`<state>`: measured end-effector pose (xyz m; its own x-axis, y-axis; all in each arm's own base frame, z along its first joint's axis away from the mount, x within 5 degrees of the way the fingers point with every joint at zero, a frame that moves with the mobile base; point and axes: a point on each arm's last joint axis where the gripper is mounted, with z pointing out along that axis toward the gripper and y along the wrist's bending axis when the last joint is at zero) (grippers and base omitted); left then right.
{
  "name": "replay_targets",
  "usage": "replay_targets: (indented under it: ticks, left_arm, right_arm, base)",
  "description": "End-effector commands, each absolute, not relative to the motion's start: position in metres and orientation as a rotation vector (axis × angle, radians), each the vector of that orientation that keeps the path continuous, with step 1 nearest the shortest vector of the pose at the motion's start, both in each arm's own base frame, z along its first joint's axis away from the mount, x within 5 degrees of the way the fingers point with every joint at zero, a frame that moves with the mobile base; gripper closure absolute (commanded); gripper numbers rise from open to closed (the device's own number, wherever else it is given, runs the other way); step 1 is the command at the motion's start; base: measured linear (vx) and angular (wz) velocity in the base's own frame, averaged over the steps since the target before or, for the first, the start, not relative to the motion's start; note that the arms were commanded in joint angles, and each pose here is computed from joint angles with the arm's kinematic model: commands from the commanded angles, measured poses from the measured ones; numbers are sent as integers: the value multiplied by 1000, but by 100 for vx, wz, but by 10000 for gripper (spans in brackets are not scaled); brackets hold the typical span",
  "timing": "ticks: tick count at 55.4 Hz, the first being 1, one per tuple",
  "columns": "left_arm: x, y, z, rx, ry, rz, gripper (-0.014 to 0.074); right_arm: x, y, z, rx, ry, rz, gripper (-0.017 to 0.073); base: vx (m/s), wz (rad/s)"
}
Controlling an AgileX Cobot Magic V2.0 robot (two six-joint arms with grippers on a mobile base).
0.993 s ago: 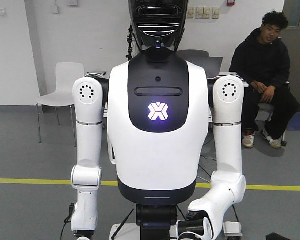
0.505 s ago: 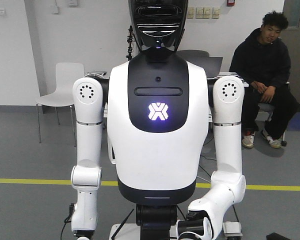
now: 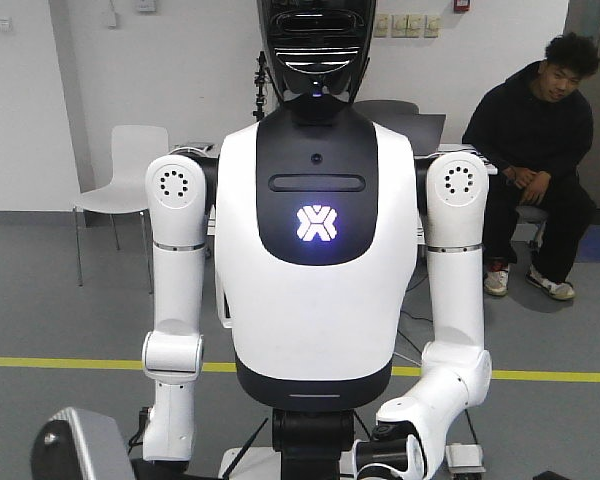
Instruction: Pick snacks and fruit into basket
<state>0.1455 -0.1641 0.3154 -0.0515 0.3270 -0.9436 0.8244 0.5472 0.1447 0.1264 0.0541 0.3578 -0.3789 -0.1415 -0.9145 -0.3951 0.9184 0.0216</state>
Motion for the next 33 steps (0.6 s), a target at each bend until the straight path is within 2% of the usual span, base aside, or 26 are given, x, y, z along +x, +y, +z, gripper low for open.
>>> replay_targets:
  ticks: [1, 33]
  left_arm:
    - [143, -158, 333, 907, 1588, -546, 74]
    - [142, -157, 335, 905, 1582, -548, 74]
  right_arm:
    - [127, 53, 375, -370, 1850, 284, 58]
    - [127, 53, 375, -370, 1850, 284, 58]
  base:
    - [0, 0]
    - [0, 0]
